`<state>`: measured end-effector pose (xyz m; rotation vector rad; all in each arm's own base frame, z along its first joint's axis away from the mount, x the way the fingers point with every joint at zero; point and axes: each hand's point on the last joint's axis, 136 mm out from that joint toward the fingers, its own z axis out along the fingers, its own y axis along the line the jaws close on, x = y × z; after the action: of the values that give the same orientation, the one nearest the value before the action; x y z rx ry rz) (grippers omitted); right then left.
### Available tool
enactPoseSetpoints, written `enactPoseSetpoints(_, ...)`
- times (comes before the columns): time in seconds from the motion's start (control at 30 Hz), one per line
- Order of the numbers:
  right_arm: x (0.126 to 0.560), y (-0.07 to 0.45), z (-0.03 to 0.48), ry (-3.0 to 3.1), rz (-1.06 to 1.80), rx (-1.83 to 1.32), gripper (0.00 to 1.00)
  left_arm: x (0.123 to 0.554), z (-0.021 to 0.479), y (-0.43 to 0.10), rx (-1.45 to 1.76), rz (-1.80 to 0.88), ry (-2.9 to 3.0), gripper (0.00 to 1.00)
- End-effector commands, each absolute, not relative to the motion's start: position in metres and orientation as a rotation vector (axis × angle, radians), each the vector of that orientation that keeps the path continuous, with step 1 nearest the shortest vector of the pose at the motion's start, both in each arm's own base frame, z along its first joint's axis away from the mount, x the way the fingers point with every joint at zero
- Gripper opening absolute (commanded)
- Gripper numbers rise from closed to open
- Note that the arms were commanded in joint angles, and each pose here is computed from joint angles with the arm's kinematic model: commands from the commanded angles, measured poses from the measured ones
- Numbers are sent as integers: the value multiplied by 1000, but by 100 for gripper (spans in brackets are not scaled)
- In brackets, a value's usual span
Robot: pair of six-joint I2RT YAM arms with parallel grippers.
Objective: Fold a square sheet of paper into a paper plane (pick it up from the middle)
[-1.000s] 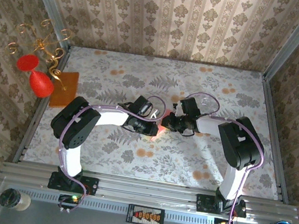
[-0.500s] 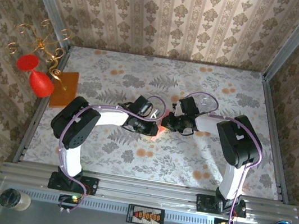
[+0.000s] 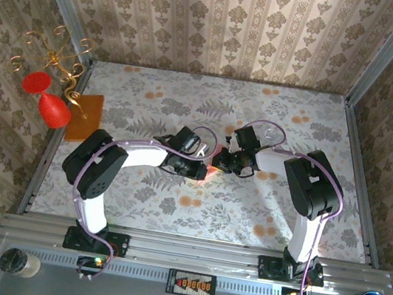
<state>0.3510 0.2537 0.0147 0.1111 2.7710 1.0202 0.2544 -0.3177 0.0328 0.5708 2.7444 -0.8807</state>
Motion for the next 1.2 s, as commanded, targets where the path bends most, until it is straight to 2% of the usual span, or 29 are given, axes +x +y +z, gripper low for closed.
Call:
enactPoseSetpoints(0.0, 343, 236, -10, 2867, 874, 154, 12, 253, 57, -301, 595, -807, 2707, 30)
enactPoseSetpoints(0.1, 342, 236, -11, 2865, 884, 160, 12, 257, 73, -294, 577, -822, 2659, 34)
enactPoseSetpoints(0.23, 341, 237, -11, 2867, 889, 166, 12, 261, 86, -305, 554, -938, 2594, 35)
enactPoseSetpoints(0.37, 341, 236, -13, 2871, 888, 172, 12, 262, 86, -333, 541, -1097, 2564, 30)
enactPoseSetpoints(0.63, 341, 237, -13, 2868, 897, 181, 11, 264, 59, -354, 534, -1106, 2648, 18)
enactPoseSetpoints(1.17, 338, 236, -21, 2889, 893, 210, 8, 263, 33, -351, 484, -1081, 2711, 12)
